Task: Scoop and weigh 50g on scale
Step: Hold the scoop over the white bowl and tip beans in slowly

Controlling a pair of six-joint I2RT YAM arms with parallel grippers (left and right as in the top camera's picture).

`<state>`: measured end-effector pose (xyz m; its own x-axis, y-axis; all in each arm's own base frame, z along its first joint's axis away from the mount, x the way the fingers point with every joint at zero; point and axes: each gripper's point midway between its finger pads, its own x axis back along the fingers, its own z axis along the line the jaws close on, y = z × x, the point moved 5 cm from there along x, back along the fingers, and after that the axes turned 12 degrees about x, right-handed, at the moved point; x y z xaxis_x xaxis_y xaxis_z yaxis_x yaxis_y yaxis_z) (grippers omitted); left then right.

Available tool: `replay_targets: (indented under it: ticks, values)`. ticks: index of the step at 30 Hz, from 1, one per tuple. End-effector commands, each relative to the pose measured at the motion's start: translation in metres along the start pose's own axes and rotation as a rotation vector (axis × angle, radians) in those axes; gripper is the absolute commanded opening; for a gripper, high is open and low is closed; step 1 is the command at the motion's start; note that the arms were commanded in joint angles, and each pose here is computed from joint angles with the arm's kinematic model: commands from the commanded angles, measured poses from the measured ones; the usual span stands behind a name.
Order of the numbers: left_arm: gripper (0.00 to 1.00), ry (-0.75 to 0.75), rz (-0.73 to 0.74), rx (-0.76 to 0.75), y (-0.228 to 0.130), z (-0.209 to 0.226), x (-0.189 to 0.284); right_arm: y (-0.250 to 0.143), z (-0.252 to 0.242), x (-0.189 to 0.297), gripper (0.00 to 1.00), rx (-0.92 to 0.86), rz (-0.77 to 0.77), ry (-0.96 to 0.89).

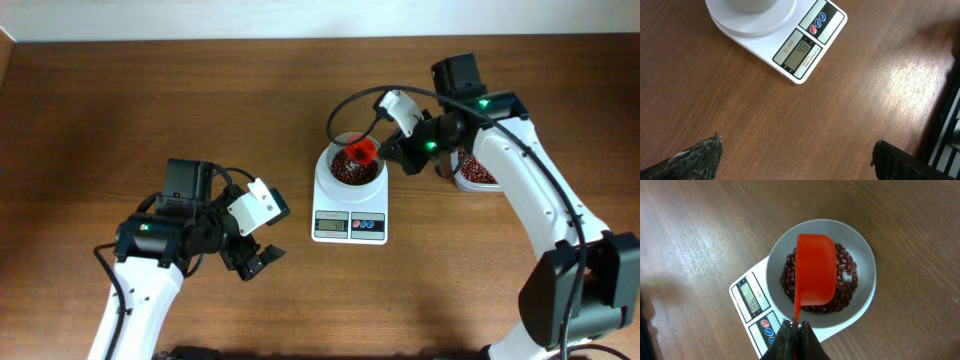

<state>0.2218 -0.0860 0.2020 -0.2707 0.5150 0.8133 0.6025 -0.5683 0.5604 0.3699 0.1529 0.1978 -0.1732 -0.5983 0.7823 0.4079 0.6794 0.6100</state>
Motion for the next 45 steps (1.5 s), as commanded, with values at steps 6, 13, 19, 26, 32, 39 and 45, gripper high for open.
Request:
replay_targets:
  ticks: [6,13,19,26,32,39,45]
  values:
    - [0.99,-0.014,-0.007,-0.009,-0.001,-0.001,0.0,0.013,-0.006,0.014,0.04,0.073,0.03,-0.133]
    - [0.99,-0.014,-0.007,-0.009,-0.001,-0.001,0.0,0.016,-0.01,0.016,0.04,0.073,0.021,-0.162]
    - [0.99,-0.014,-0.007,-0.009,-0.001,-0.001,0.0,0.018,-0.005,0.015,0.04,0.076,-0.006,-0.123]
    - [0.99,-0.014,-0.007,-0.009,-0.001,-0.001,0.0,0.018,-0.003,0.014,0.04,0.071,-0.01,-0.105]
    - [0.99,-0.014,-0.007,-0.009,0.0,-0.001,0.0,0.011,0.003,0.014,0.04,0.075,0.023,-0.075]
    - [0.99,-0.014,-0.007,-0.009,-0.001,-0.001,0.0,0.016,0.01,0.013,0.04,0.062,-0.024,-0.019]
    - [0.99,-0.014,-0.007,-0.009,-0.001,-0.001,0.0,0.019,0.01,0.029,0.04,-0.055,-0.167,0.099]
